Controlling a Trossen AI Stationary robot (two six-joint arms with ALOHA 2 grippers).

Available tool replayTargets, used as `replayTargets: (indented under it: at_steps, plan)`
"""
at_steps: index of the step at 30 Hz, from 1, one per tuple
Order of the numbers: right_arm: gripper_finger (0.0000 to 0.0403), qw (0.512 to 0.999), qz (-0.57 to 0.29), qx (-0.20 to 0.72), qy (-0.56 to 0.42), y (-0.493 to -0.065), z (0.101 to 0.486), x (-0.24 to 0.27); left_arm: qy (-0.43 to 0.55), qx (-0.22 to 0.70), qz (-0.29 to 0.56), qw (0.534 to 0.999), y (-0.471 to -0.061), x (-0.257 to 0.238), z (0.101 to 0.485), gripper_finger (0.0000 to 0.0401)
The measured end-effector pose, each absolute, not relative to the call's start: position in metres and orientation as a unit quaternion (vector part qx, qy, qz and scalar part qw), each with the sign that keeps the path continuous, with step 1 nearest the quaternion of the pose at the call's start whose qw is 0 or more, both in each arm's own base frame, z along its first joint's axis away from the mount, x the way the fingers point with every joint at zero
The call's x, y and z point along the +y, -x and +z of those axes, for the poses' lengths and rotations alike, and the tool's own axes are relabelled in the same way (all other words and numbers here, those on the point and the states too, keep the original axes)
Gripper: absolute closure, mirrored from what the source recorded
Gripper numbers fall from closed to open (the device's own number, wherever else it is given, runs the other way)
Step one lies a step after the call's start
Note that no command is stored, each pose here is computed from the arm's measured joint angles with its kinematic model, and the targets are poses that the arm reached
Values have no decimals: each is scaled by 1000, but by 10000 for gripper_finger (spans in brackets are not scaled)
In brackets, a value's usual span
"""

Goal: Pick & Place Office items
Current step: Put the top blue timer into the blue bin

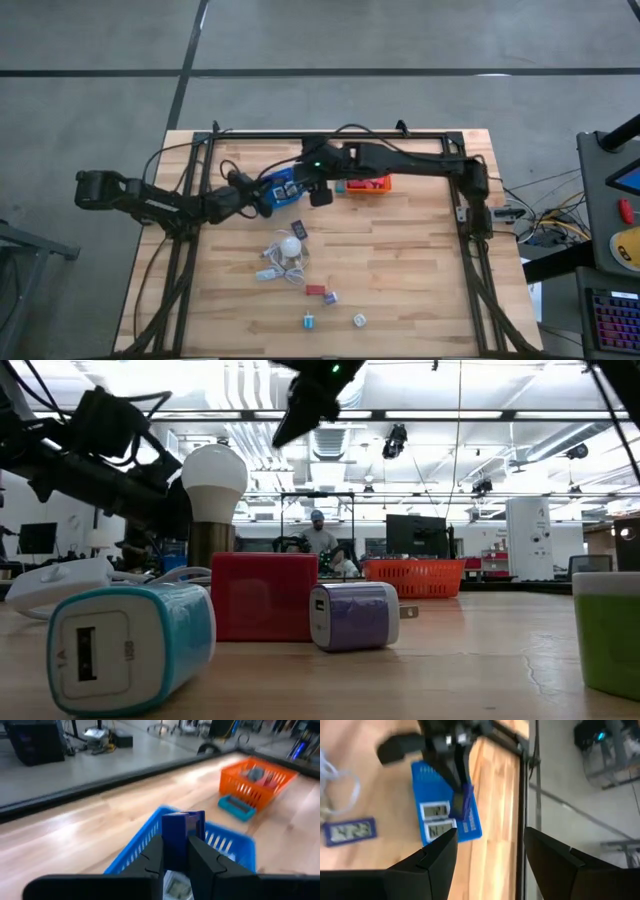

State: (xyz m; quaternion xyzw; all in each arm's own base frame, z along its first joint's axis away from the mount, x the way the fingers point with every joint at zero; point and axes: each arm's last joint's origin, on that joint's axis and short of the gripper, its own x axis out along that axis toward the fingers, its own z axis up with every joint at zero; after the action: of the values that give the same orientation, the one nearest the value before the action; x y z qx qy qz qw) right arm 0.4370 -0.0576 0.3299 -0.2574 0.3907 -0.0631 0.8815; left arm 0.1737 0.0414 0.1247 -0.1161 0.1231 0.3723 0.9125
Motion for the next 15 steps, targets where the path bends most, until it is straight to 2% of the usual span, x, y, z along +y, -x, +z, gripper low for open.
replayTargets:
  at_steps: [8,15]
  plan:
    - [184,924,-64,290,241,-385,355,-49,109,162,374,907,-174,41,121,348]
    - [184,947,-73,229,212,-331,349,-42,91,231,378,892,-178,42,120,348]
